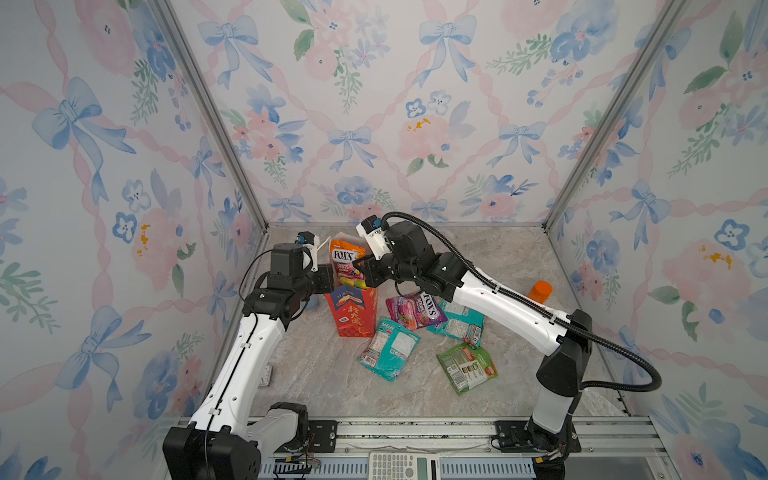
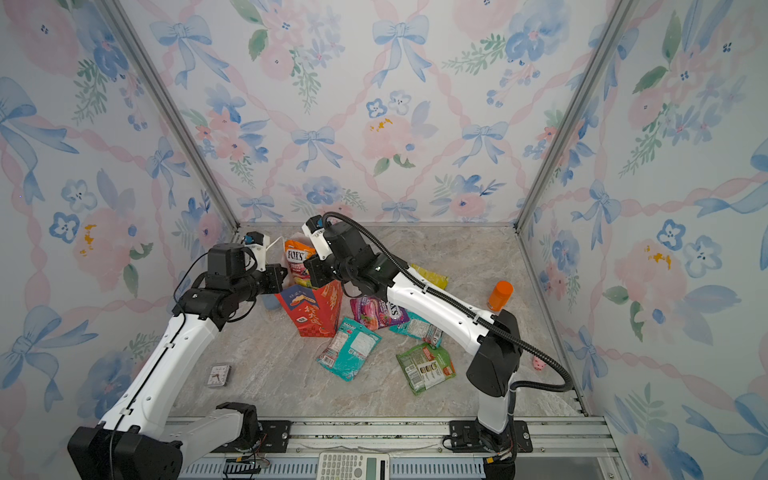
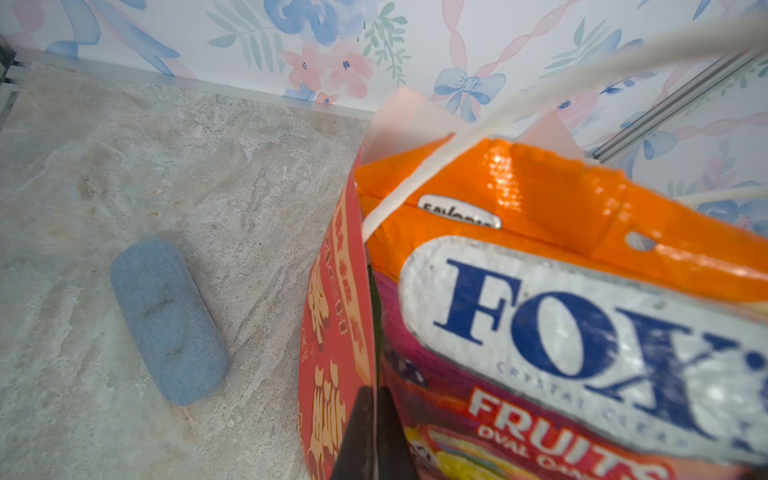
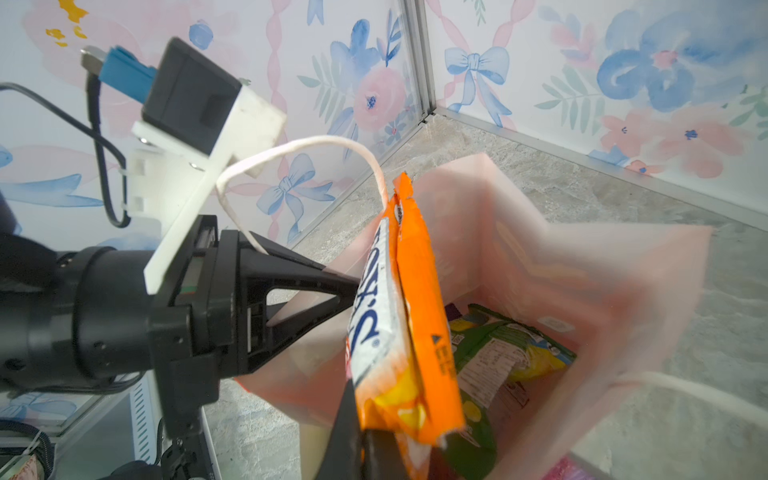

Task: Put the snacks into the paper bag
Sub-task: 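Lower the orange FOX'S bag into the paper bag held by the left gripper, then open the right gripper to release the orange FOX'S bag into the paper bag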

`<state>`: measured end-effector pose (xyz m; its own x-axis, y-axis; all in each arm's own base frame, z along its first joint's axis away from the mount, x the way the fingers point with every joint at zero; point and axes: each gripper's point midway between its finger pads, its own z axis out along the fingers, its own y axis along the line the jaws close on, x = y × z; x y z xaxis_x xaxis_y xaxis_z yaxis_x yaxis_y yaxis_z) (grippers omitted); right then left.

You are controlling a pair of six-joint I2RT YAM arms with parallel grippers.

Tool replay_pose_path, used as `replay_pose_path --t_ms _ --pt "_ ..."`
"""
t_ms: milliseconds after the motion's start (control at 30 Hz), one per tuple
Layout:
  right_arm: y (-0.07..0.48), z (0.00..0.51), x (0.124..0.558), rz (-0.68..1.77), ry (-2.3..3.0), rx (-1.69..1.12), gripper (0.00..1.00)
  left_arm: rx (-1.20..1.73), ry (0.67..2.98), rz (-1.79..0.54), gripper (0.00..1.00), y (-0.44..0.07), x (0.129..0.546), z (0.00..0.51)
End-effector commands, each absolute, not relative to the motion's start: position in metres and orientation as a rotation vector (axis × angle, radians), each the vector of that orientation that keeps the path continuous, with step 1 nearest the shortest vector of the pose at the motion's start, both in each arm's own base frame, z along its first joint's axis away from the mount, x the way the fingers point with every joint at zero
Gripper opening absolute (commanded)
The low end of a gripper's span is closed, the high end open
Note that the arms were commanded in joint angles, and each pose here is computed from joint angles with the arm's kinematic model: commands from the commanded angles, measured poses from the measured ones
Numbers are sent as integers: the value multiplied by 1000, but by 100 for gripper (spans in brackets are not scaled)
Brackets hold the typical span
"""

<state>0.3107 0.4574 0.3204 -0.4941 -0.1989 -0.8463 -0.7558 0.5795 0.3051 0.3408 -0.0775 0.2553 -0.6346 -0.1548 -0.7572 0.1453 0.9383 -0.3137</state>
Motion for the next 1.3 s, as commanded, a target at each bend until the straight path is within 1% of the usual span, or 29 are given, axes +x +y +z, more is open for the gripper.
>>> replay_pose_path --t_ms 0,500,700,733,800,867,900,933,967,1033,1067,1100,1267 --pt "450 352 301 915 1899 -789 0 22 2233 -429 0 -79 339 250" --pt "447 341 275 909 1875 -917 0 35 2217 -426 0 -80 342 257" --pt "447 334 271 906 1891 -930 0 37 2213 -427 0 -80 342 259" --pt "447 335 271 908 1891 -928 2 37 2213 -426 0 -80 342 259" --pt "445 336 271 910 1892 -920 17 38 2212 -425 0 -80 342 259" --pt "443 340 271 905 1882 -908 35 38 2212 -424 0 -79 342 259" --pt "443 343 271 907 1874 -907 42 38 2210 -424 0 -79 342 260" --pt "441 346 271 907 1867 -900 52 39 2210 -424 0 -80 342 259" --pt "439 350 270 907 1857 -894 59 39 2211 -425 0 -80 342 259" --pt "438 353 271 906 1849 -883 67 38 2210 -424 0 -79 342 260" --pt "438 352 272 906 1850 -878 69 39 2208 -424 0 -80 342 260" --pt "433 366 268 916 1820 -867 71 40 2207 -424 0 -80 342 261" --pt "428 373 268 927 1814 -838 74 39 2202 -419 0 -79 342 262"
